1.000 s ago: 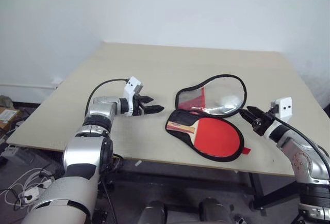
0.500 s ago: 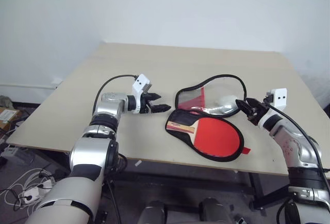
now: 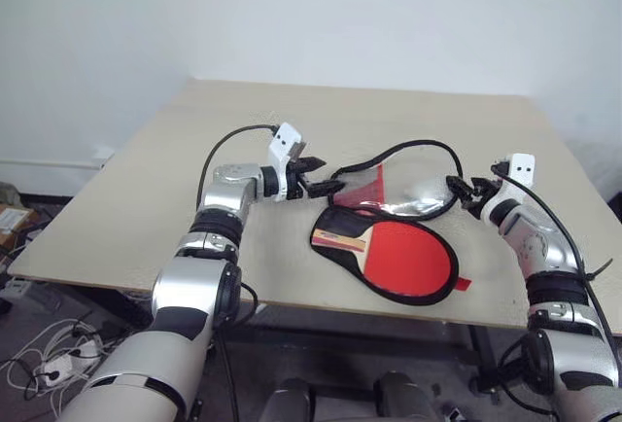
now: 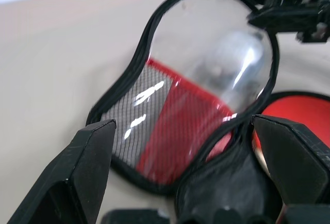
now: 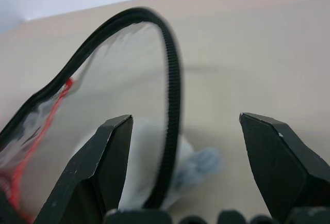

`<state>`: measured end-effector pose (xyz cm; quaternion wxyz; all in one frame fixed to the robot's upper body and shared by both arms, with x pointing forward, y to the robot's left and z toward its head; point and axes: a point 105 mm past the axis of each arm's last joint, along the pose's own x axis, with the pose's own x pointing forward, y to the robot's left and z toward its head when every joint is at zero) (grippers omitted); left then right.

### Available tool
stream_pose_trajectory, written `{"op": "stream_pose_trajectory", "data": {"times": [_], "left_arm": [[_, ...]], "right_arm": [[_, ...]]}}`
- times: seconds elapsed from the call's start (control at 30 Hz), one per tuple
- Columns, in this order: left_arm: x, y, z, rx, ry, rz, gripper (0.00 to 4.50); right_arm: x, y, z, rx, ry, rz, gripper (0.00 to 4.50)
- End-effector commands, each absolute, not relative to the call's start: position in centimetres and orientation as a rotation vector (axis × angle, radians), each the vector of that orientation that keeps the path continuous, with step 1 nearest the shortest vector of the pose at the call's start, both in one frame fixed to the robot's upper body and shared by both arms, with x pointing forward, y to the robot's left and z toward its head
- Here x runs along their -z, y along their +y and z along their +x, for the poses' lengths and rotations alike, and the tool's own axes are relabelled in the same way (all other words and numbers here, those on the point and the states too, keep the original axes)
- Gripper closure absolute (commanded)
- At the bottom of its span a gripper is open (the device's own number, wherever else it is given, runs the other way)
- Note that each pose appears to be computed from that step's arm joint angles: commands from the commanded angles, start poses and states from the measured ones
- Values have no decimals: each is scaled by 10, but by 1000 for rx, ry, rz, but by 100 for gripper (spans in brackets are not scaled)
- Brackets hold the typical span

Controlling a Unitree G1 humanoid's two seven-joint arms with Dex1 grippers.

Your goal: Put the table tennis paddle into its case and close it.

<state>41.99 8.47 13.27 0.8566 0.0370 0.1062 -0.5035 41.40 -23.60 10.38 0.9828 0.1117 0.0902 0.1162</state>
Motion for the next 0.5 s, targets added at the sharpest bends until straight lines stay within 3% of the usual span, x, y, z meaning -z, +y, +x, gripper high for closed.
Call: {"op": "stream_pose_trajectory", "data": {"times": [0.03,0.5], "left_arm": [[-146,81,421,1070,174,94,0],[-141,82,421,1060,193,96,0]], "right_arm": [[-133,-239,424,-238,85,251,91],[-133,-225,419,-354,102,307,91]]}}
